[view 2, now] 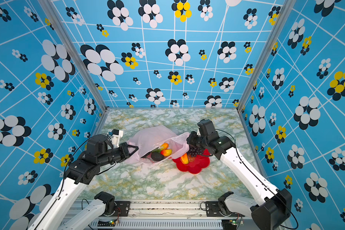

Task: Place the fruits into the plastic bag
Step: Open the plastic bag at the center of the table, then pick up the fruit from the plate.

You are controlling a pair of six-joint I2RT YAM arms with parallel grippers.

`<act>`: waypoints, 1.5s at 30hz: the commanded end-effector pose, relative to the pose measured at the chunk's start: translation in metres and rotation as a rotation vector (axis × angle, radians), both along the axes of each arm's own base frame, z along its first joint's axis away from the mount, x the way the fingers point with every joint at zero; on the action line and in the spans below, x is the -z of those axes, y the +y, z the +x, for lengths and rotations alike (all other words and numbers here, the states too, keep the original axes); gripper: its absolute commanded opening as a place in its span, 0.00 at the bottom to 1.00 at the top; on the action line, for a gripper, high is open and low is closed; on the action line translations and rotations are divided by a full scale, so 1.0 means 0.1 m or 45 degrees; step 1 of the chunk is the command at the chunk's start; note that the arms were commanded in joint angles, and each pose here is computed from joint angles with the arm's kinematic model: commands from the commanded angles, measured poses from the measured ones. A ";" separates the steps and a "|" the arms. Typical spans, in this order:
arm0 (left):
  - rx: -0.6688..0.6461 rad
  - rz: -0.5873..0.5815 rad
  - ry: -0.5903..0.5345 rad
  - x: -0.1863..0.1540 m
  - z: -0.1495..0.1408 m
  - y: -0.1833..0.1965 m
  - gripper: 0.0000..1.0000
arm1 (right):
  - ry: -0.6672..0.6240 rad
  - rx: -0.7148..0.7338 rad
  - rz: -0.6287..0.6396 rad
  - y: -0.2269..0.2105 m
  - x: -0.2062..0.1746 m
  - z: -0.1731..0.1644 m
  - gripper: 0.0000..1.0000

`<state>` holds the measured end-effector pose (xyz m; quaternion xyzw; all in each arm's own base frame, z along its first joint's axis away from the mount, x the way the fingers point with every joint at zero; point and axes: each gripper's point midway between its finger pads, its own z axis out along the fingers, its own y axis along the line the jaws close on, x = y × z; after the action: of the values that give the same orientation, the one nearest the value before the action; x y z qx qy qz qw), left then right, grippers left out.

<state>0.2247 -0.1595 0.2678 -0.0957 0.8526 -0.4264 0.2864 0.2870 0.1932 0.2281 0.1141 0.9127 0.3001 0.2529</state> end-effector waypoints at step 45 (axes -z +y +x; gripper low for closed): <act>0.046 0.004 -0.036 -0.13 0.06 -0.05 0.00 | 0.601 -0.475 -0.571 0.30 1.75 -0.04 0.64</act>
<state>0.2320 -0.1648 0.2732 -0.0835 0.8535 -0.4287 0.2843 0.2757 0.2179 0.0558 -0.0270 0.9941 0.1045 -0.0119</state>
